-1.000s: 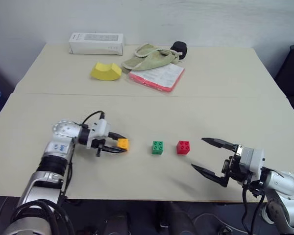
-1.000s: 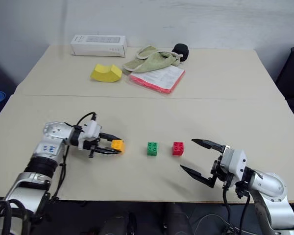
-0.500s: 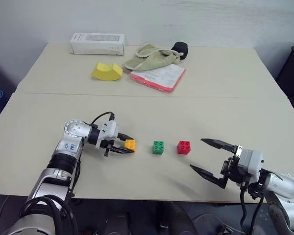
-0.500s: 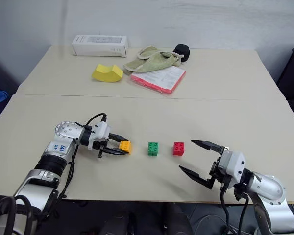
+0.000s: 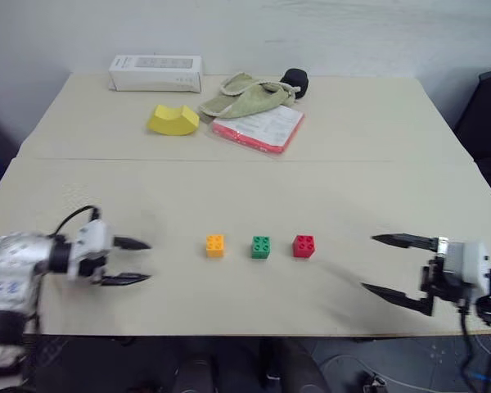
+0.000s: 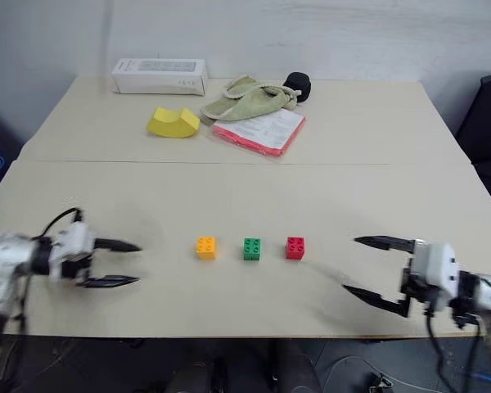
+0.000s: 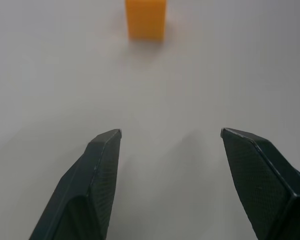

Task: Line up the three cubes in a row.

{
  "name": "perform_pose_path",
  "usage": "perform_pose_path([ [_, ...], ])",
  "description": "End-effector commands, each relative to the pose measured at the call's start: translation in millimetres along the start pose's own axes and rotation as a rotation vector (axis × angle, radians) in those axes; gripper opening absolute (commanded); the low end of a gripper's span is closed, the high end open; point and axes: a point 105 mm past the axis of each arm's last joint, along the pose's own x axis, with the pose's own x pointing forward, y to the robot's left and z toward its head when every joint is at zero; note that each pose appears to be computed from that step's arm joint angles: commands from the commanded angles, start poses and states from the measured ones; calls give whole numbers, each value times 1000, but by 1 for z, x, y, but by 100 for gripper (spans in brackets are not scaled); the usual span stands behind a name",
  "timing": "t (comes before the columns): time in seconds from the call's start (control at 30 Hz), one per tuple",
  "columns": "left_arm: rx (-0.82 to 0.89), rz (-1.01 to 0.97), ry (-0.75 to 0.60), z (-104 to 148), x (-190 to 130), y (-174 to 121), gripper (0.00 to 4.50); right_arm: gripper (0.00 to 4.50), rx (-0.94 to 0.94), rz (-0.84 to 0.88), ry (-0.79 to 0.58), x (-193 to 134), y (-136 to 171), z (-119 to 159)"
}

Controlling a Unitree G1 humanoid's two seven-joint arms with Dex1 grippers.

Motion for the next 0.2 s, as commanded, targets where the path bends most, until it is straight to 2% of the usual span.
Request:
perform_pose_path([
  [0.03,0,107,-32,10,-21,3,335,450,-47,12,19,-18,-9,7],
  [0.2,-22,166,-36,3,-22,-3,335,450,-52,-31,20,-22,-22,1],
])
